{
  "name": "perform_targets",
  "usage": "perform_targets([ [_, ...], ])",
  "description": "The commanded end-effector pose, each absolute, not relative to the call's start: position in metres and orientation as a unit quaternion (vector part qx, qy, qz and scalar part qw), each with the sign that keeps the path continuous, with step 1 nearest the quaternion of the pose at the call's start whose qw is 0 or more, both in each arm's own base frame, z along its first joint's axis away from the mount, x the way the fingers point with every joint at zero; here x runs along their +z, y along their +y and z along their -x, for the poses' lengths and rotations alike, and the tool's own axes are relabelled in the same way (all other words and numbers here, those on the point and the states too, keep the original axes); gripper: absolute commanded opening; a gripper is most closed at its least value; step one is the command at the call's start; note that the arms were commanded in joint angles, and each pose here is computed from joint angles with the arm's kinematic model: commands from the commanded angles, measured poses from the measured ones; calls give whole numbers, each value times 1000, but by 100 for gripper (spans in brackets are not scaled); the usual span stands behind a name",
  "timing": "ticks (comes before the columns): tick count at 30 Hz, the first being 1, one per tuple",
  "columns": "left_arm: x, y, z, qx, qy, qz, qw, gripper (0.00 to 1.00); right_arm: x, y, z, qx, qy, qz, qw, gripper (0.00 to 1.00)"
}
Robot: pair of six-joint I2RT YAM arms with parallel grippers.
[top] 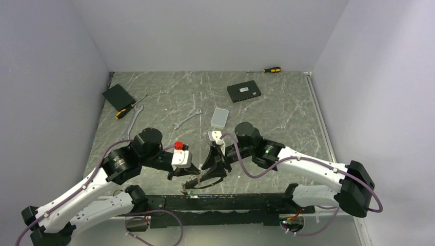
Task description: Put the keys on the keyring
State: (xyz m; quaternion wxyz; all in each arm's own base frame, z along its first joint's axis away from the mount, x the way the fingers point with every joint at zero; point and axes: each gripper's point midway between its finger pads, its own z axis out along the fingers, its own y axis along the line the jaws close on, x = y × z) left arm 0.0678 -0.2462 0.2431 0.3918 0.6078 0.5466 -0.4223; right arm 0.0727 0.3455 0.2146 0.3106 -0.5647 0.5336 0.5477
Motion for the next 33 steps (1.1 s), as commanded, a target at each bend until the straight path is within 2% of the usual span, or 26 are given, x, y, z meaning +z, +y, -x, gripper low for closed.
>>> perform_targets([
  [1,252,-250,-60,-442,507,-624,397,0,240,350,-68,553,486,594,323,42],
  [6,248,-249,-58,-443,509,-628,387,0,245,350,-70,550,485,597,325,42],
  [12,245,-247,-53,-449,499,-636,380,0,256,344,-82,533,493,601,334,47],
  [20,244,-247,-51,-454,495,-638,377,0,275,348,-113,525,498,565,397,45],
  [33,244,-246,-52,-452,496,-637,380,0,237,369,-113,546,522,570,324,39],
])
